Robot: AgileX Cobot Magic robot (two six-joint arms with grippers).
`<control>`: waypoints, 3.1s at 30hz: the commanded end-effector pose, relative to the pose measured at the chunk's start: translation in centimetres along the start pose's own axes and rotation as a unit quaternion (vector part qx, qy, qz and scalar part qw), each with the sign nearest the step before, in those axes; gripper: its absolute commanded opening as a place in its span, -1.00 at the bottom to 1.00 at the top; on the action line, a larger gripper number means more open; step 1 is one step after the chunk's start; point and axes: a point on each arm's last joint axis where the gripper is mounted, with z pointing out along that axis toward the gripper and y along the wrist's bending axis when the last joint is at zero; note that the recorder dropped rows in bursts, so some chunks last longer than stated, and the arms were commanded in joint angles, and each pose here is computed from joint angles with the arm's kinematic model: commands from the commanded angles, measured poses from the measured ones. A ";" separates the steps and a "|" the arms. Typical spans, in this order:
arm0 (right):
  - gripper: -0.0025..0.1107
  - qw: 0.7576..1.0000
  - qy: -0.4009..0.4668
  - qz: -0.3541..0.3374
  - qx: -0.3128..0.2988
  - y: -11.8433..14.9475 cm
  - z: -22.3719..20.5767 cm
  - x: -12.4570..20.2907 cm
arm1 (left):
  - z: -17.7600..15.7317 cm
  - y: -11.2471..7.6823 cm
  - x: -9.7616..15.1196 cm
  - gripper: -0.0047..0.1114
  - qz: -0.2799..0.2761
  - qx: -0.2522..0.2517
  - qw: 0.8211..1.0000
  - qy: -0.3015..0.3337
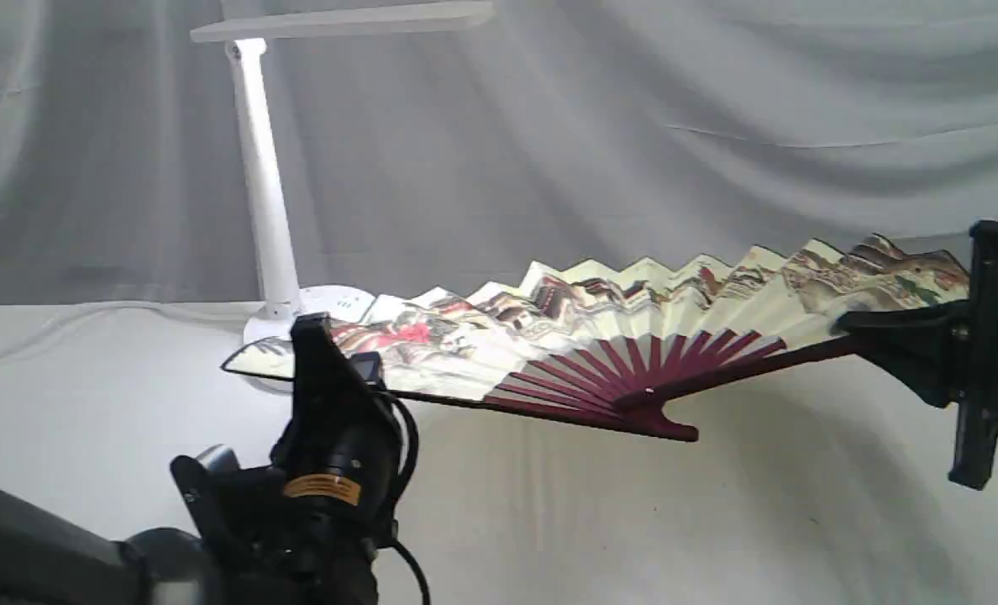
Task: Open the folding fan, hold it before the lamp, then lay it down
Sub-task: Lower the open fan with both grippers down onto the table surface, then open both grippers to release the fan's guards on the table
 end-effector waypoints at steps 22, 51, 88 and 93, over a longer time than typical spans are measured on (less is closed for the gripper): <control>-0.96 0.992 -0.067 -0.039 0.096 -3.0 -3.8 -2.1 | 2.2 4.4 4.0 -0.86 0.030 -0.025 0.995 0.087; -0.04 0.989 -0.054 -0.043 0.131 -3.6 -3.8 -1.9 | 2.2 3.3 4.4 0.30 0.128 -0.064 0.982 0.120; -0.04 0.931 -0.035 -0.176 0.319 -6.6 -5.4 -2.4 | 2.3 0.6 3.7 0.27 0.271 -0.147 0.933 0.186; -0.04 0.925 -0.024 -0.186 0.330 -6.8 -5.5 -2.3 | 2.6 -0.6 3.2 0.27 0.280 -0.153 0.926 0.199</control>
